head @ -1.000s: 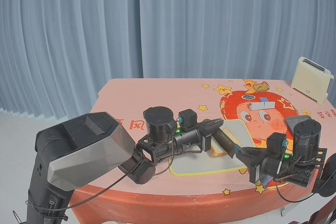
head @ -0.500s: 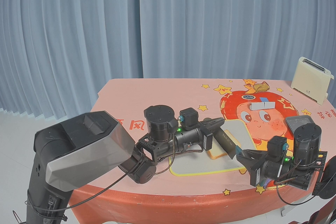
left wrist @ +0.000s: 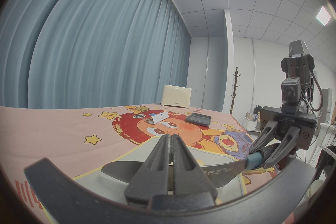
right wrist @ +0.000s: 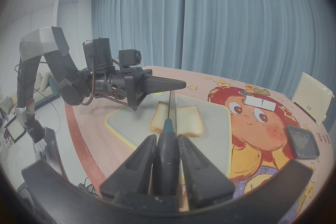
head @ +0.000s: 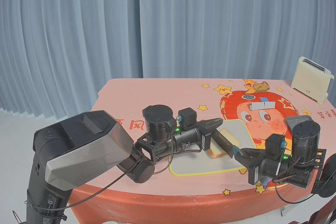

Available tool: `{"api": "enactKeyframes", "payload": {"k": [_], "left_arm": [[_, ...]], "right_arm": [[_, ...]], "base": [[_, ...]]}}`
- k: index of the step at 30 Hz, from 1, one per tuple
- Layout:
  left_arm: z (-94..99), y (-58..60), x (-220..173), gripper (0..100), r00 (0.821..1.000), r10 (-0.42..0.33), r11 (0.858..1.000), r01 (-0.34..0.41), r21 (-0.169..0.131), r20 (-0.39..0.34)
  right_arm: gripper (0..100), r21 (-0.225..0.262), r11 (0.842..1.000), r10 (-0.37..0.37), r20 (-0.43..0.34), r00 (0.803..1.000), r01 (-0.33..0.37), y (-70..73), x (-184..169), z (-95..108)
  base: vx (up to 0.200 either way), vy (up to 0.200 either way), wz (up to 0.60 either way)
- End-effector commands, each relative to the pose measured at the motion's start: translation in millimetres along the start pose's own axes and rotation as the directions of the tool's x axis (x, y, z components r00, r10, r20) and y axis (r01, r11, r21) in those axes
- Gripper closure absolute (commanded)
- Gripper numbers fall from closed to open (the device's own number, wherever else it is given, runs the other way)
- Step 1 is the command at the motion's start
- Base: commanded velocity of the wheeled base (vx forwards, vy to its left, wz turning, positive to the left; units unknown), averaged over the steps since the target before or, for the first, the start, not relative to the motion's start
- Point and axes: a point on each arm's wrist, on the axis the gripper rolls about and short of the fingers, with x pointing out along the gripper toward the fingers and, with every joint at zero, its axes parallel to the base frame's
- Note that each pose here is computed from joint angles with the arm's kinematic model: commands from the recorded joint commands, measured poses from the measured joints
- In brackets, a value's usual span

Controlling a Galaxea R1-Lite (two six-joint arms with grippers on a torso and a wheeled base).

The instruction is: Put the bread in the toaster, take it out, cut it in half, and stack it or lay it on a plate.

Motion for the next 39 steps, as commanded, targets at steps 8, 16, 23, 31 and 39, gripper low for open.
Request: {"api": "enactKeyframes", "payload": {"k": [8, 16, 23, 31, 39], "left_arm": [[-12.5, 7.4, 1, 100, 1.000, 0.011, 1.000, -0.011, -0.010, -0.018], [-7.3, 11.0, 1, 100, 1.000, 0.018, 1.000, -0.018, -0.011, -0.003], [-4.0, 8.6, 2, 100, 1.000, 0.012, 1.000, -0.012, -0.007, 0.006], [17.0, 3.2, 2, 100, 1.000, 0.006, 1.000, -0.006, 0.000, 0.021], [7.4, 8.8, 1, 100, 1.000, 0.019, 1.000, -0.019, -0.009, 0.002]], "right_arm": [[100, 0.009, 1.000, -0.002, 0.037, 0.999, 0.002, 0.1, 2, 10], [100, 0.002, 1.000, -0.004, -0.001, 1.000, 0.004, -0.5, 2, 0], [100, -0.004, 1.000, -0.005, -0.022, 1.000, 0.005, -0.5, 1, -5], [100, -0.001, 1.000, -0.005, -0.007, 1.000, 0.005, -0.8, -1, -3], [100, 0.003, 1.000, -0.004, 0.013, 1.000, 0.004, -0.4, 0, 2]], "base": [[0.000, 0.000, 0.00], [0.000, 0.000, 0.00], [0.000, 0.000, 0.00], [0.000, 0.000, 0.00], [0.000, 0.000, 0.00]]}}
